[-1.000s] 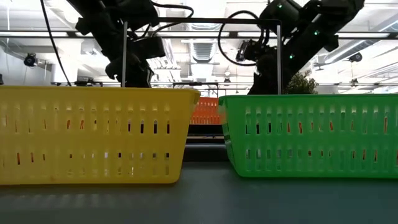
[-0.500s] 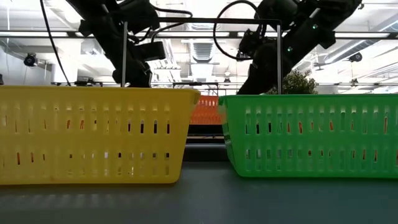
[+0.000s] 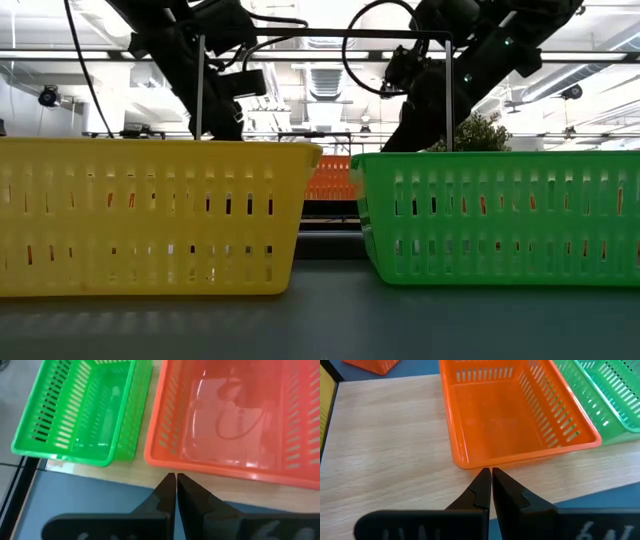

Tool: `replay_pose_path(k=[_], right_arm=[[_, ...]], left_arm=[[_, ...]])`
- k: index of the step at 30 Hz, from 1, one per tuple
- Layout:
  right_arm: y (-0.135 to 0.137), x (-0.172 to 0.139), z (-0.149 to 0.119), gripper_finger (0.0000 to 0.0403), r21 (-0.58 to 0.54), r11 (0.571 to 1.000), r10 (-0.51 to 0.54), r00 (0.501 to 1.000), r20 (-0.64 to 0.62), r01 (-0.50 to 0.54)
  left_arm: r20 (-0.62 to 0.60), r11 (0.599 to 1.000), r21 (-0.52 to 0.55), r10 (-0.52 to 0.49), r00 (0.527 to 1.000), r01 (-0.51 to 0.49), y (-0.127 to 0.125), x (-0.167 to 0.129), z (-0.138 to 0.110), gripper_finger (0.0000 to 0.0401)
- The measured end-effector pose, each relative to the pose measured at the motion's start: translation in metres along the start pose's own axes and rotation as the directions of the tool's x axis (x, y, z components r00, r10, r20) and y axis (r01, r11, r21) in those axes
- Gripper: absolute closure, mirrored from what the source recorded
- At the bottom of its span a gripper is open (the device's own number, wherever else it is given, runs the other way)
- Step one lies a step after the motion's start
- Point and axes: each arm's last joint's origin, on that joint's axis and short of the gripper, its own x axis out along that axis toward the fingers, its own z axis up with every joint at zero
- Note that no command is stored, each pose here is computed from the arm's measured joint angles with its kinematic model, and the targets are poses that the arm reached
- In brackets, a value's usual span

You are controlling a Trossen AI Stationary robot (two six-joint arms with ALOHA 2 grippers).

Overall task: Stack baskets on shelf by color
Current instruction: Put the top left orange bin on the shelf

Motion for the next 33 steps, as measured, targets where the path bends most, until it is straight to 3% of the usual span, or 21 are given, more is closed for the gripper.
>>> replay_pose_path(k=[18, 22, 25, 28, 33], right_arm=[[-0.008, -0.002, 0.000, 0.0394, -0.026, 0.995, -0.093, 0.996, -0.004, 0.092], [-0.008, -0.012, -0.001, 0.0394, -0.032, 0.996, -0.090, 0.995, -0.034, 0.089], [-0.006, -0.023, -0.001, 0.0394, -0.038, 0.999, -0.021, 0.998, -0.056, 0.018], [-0.004, -0.030, 0.001, 0.0394, -0.032, 0.996, 0.086, 0.995, -0.046, -0.087], [0.004, -0.028, -0.002, 0.0394, -0.037, 0.980, 0.193, 0.979, -0.060, -0.195]], left_arm=[[0.000, 1.000, -0.027, 0.007, 1.000, -0.007, 0.000, -0.001, 0.000, 0.0401], [-0.024, 0.995, -0.091, -0.035, 0.999, 0.032, -0.006, -0.008, -0.002, 0.0401], [0.005, 0.985, -0.119, -0.128, 0.992, 0.127, -0.016, -0.023, 0.000, 0.0401], [0.016, 0.963, -0.077, -0.257, 0.966, 0.258, -0.031, -0.034, -0.005, 0.0401], [0.051, 0.946, -0.007, -0.322, 0.945, 0.323, -0.052, -0.042, -0.008, 0.0401]])
